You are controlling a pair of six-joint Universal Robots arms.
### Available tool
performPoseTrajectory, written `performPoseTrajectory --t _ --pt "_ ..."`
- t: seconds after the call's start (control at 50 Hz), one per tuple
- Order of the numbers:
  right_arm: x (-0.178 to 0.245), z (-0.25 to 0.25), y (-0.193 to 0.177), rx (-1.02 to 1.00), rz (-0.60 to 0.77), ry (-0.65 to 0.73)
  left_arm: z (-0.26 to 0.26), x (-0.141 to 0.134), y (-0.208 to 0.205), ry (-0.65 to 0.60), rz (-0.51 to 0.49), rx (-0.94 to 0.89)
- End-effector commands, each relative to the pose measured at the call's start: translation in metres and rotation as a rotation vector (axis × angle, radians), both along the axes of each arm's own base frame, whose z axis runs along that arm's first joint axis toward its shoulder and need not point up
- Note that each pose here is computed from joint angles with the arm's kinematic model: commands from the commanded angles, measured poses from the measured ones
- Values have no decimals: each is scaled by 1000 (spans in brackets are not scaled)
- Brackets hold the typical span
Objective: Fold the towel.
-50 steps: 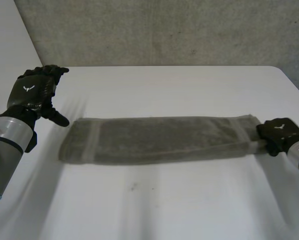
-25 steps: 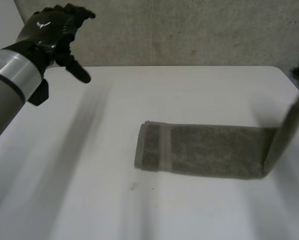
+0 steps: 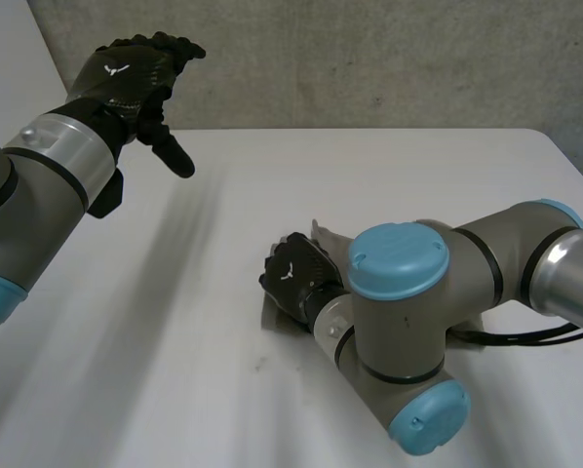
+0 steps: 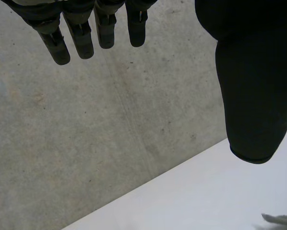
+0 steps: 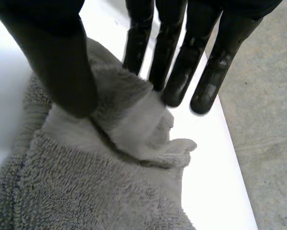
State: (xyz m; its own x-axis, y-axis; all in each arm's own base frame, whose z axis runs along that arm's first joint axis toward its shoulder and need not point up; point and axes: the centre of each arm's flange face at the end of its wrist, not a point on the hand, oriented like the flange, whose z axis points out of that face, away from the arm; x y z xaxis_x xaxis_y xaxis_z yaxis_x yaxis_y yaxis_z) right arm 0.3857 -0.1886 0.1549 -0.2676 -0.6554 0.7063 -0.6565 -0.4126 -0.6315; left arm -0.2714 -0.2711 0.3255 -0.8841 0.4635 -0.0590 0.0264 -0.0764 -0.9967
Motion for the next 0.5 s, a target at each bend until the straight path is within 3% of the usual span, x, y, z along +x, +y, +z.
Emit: performPoseTrajectory --t 0.02,0.14,0.2,0.3,0.5 --pt "-22 50 1 11 -71 -178 -14 -2 0 -18 -8 34" --pt "-77 60 -18 99 -233 -262 -34 -15 4 -43 -46 80" --pt "-91 57 -22 123 -268 -259 -38 -19 5 -47 -57 88" --pt "-152 21 -42 239 -450 -195 -40 -23 8 -54 -69 87" --pt "-194 -6 -62 292 -552 -205 -41 -23 9 -55 -71 89"
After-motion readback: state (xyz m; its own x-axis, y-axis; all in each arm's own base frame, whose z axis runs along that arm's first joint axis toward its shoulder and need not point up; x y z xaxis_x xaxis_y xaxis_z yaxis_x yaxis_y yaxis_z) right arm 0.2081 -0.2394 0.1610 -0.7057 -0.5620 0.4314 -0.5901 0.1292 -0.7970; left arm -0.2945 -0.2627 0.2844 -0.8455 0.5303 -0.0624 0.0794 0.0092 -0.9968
